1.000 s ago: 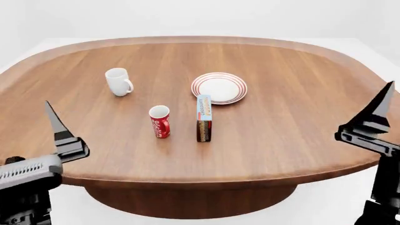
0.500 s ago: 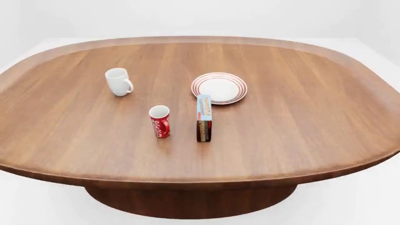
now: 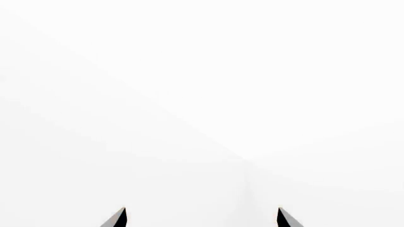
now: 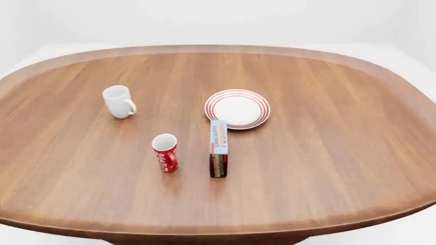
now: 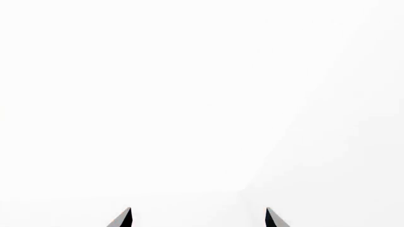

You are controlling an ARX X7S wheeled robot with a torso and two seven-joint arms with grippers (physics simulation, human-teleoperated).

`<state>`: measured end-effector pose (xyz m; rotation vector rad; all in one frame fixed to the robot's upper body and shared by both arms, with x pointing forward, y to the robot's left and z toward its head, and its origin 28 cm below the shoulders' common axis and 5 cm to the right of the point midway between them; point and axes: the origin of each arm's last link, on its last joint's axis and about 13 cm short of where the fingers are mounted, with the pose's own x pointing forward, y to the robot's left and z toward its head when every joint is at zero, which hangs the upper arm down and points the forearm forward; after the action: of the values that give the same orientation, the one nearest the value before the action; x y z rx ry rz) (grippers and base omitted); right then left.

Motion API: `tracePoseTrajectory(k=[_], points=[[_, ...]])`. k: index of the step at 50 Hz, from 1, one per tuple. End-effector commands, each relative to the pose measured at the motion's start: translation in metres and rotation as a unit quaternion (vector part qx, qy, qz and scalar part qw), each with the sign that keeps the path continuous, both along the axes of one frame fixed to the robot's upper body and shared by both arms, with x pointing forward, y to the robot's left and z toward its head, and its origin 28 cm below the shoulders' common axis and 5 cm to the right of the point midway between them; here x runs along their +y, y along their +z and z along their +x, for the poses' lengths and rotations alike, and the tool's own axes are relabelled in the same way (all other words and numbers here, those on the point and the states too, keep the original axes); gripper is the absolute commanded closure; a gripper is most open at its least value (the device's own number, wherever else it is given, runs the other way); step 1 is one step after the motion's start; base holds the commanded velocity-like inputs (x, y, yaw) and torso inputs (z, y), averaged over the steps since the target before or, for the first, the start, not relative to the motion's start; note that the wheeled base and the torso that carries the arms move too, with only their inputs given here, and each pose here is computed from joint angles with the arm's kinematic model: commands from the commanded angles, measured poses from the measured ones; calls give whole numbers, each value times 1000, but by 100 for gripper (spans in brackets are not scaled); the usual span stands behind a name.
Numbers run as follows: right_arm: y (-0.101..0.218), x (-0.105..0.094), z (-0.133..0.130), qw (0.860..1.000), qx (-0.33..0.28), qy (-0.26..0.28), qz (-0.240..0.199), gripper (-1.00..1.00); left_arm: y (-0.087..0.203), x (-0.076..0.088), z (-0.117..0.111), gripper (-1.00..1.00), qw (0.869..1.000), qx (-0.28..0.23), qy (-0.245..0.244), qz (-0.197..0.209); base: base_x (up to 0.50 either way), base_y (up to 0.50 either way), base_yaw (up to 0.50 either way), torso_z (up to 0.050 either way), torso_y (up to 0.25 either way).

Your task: Pick up the white mug and put it on the plate, and put the chocolate pudding to the right of the plate.

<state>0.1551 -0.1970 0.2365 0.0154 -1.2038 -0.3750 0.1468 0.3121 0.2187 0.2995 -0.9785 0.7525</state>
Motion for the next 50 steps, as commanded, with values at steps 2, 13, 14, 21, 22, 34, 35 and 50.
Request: tracePoseTrajectory(k=[2,13,14,21,22,34,35,50], points=[[-1,1,-3,1000,0,0,-12,-100,-2,1,-3,-100,1000,2,4,3,500,-74,0,0,0],[-3,5,-1,1000,9,10,-23,-100,-2,1,-2,-100,1000,4,4,2,500,-76,0,0,0],[-3,5,-1,1000,9,11,-24,-100,-2,1,-2,-100,1000,5,3,2,500,-78,0,0,0],[-4,6,0,999,10,8,-40,-100,-3,1,-1,-100,1000,6,4,1,500,-10,0,0,0],[-3,7,-1,999,10,9,-42,-100,-3,1,-1,-100,1000,6,4,1,500,0,0,0,15],[1,9,-3,999,10,8,-49,-100,-2,1,-1,-100,1000,7,3,1,500,9,0,0,0],[1,9,-3,999,10,7,-50,-100,-3,1,-2,-100,1000,7,3,1,500,16,0,0,0],[0,8,-2,999,11,8,-47,-100,-3,1,-1,-100,1000,7,5,2,500,19,0,0,1]])
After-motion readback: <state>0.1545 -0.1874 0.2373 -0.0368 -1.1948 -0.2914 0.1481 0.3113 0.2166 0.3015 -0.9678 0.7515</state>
